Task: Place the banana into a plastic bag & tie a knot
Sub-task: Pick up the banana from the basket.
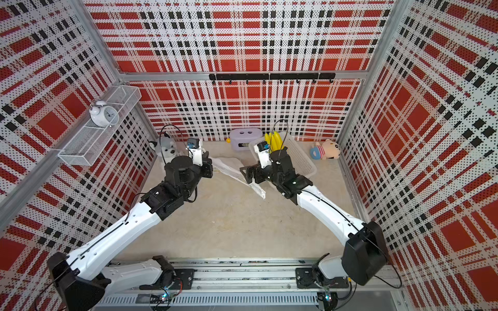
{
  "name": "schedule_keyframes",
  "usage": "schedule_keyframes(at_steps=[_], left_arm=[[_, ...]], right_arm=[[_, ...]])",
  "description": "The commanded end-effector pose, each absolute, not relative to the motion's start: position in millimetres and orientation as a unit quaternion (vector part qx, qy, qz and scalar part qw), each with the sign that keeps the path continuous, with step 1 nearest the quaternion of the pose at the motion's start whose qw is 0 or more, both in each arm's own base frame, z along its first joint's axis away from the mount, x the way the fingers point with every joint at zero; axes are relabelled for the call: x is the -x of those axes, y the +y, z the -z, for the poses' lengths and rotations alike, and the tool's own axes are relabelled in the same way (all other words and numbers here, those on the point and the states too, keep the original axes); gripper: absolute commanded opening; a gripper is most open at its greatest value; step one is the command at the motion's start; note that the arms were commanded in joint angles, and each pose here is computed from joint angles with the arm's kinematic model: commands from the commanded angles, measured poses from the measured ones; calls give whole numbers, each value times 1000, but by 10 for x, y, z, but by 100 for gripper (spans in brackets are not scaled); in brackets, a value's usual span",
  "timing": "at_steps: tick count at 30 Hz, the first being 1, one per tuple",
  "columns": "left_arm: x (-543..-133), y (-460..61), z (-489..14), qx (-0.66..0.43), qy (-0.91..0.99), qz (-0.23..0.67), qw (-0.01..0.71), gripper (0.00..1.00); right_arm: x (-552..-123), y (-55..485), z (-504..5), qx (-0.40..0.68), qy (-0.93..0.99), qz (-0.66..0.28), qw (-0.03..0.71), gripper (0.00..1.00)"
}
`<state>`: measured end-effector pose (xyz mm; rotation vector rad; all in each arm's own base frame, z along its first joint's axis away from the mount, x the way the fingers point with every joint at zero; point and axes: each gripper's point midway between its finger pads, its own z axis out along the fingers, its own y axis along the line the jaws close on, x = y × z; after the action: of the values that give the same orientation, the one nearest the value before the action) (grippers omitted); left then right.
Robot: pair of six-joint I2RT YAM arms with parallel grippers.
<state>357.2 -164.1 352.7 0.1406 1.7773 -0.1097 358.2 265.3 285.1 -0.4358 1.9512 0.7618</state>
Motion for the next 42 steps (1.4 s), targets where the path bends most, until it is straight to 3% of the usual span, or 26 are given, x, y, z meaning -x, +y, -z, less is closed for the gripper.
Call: schedule_keyframes(at_steps=[1, 8, 24, 33, 38, 41, 42], left_arm=[[-3560, -1668, -3629, -84, 782, 59, 615, 0], [-3542, -1808, -3646, -108, 785, 91, 604, 0], [-3235, -1820, -2931, -29, 752, 220, 620, 0], [-2995, -1854, -3186, -43, 707, 262, 656, 0], [-3064, -1956, -3380, -67, 738, 247, 624, 0], [-3097, -1940, -3574, -75, 754, 232, 609, 0], [-3115, -1926, -3656, -80, 759, 228, 604, 0]], right_arm=[[-3740, 2249, -2888, 66, 811, -310, 491, 100], [-4303, 1599, -2255, -124, 875, -205, 419, 100], [-5326, 1372, -1157, -245, 926, -118, 261, 100], [-5621, 1378, -897, -253, 929, -104, 250, 76], [-5726, 1409, -849, -238, 931, -103, 258, 74], [-5737, 1455, -802, -222, 934, -110, 256, 59], [-5731, 1473, -782, -211, 936, -113, 256, 50]])
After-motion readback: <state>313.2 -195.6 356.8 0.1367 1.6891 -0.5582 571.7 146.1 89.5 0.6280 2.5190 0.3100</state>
